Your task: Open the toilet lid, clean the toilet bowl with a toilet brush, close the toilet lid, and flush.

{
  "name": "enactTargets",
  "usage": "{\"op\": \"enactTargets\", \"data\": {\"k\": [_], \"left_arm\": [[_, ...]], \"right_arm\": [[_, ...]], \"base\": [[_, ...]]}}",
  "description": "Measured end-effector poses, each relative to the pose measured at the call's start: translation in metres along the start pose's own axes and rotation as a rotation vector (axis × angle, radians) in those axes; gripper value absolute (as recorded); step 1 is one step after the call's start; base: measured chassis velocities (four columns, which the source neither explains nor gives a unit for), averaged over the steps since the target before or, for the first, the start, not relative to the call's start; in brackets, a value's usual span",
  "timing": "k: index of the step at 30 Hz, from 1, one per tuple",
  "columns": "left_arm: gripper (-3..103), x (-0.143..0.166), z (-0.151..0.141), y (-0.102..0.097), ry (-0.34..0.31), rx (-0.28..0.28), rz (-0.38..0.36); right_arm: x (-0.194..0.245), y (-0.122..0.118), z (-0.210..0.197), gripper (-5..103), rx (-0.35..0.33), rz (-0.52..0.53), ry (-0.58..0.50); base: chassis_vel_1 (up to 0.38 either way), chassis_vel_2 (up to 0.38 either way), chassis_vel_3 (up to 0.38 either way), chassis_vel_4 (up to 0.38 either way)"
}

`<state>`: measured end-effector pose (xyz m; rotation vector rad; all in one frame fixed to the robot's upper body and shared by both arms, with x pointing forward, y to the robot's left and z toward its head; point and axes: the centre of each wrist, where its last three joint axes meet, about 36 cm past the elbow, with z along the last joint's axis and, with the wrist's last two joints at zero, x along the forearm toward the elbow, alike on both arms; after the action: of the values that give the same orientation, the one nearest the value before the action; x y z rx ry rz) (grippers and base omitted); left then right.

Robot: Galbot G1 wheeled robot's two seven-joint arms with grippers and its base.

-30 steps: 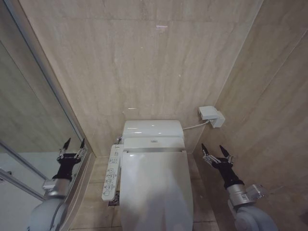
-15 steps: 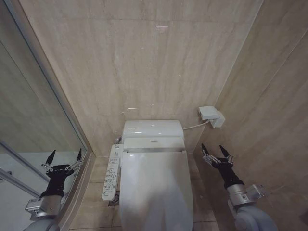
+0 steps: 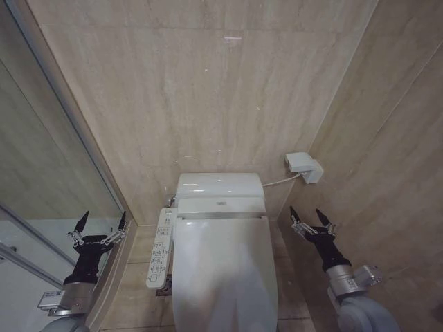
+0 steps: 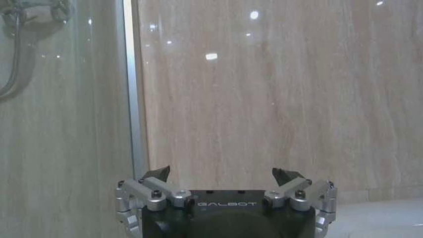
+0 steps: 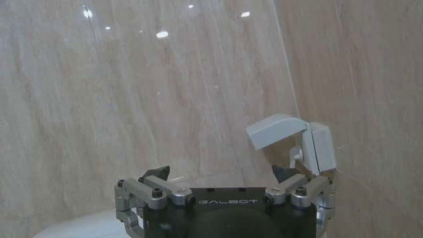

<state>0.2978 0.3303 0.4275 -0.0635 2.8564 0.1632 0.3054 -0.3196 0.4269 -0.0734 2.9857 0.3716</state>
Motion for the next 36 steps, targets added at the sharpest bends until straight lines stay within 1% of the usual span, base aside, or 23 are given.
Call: {"op": "enactTargets", "data": {"k": [2,8,13,20,28,32,36], "left_arm": [[100,0.0004,-0.0006,0.0017,0.003,-0.001,-0.003],[100,0.0005,-0.0041,0.0021,0.025,0.023,-0.006],[100,-0.0002,-0.0045,0.0003,0.031,0.028,0.009],[100,-0.0050,-0.0051,-0.0036,0.017,0.018,0.041],[100,-0.0060,-0.0035,-0.0046,0.015,0.015,0.044],[100,-0.0074,-0.0036,-0.0027,0.012,-0.006,0.044],[100,-0.0076,-0.0038,-0.0022,0.011,-0.012,0.045]], "right_arm": [[0.0000,0.0000,0.0000,100,0.000,0.000,0.000],[0.0000,0.0000,0.0000,100,0.000,0.000,0.000],[0.0000,0.0000,0.0000,100,0.000,0.000,0.000],[0.0000,0.0000,0.0000,100,0.000,0.000,0.000],[0.0000,0.0000,0.0000,100,0.000,0.000,0.000],[0.0000,0.0000,0.0000,100,0.000,0.000,0.000],[0.0000,0.0000,0.0000,100,0.000,0.000,0.000]], "base": [[0.000,0.000,0.000,0.000],[0.000,0.000,0.000,0.000],[0.000,0.000,0.000,0.000],[0.000,0.000,0.000,0.000],[0.000,0.000,0.000,0.000],[0.000,0.000,0.000,0.000],[0.000,0.000,0.000,0.000]]}}
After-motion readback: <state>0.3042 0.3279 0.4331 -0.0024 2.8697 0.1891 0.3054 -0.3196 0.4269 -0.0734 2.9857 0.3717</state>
